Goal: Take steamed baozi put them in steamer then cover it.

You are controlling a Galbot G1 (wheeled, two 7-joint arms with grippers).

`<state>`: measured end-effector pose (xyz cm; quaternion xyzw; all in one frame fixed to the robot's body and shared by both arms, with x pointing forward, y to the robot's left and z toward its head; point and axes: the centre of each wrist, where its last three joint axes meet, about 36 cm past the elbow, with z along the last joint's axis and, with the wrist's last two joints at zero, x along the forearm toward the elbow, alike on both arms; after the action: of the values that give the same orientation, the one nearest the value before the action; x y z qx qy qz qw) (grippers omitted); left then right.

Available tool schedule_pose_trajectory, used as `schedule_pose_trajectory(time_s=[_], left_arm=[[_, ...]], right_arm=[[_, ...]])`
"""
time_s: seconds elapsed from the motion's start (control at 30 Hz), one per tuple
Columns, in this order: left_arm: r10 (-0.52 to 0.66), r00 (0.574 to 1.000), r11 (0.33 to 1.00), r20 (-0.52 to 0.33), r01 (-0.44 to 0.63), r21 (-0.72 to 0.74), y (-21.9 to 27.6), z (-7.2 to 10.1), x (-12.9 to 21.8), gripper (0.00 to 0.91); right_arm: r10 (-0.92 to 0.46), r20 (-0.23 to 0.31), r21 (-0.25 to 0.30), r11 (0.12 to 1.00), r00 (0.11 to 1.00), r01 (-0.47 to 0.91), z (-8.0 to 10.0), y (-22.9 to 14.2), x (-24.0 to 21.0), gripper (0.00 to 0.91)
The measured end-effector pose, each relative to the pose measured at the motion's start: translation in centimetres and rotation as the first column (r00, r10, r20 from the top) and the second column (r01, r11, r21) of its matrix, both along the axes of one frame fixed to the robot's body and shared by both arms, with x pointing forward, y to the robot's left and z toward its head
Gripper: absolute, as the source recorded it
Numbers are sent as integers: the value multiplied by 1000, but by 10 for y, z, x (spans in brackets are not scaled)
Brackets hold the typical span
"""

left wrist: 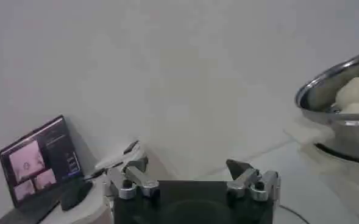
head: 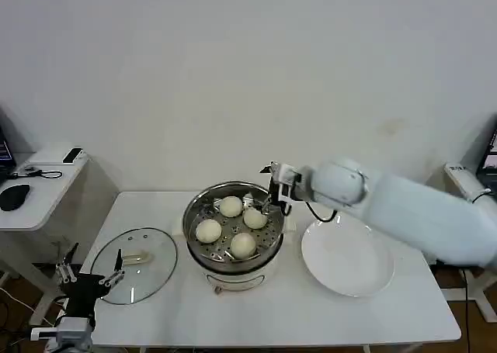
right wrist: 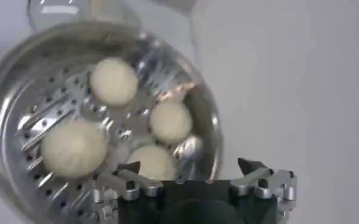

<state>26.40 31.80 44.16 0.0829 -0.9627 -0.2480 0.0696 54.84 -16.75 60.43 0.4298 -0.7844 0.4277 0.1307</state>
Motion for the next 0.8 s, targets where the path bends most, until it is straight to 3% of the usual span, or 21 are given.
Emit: schedule_pose_trajectory(time_s=[0.23, 0.43, 0.67, 0.8], left_arm=[[6, 1000, 1000, -7, -6, 10, 3, -7, 0, 907], [-7, 1000, 999, -9, 8, 40, 7, -13, 3, 907], [-53, 997, 983, -48, 61, 175, 14, -25, 1, 907], [-69, 995, 940, -75, 90, 329, 25, -32, 0, 907]], right_arm=[[-70, 143, 250, 968, 987, 33, -24, -31, -36, 907], [-183, 209, 459, 886, 960, 69, -47, -59, -68, 907], [-403, 190, 664, 724, 895, 185, -89, -98, -106, 907], [-543, 137, 723, 627, 829, 291, -115, -126, -138, 907]])
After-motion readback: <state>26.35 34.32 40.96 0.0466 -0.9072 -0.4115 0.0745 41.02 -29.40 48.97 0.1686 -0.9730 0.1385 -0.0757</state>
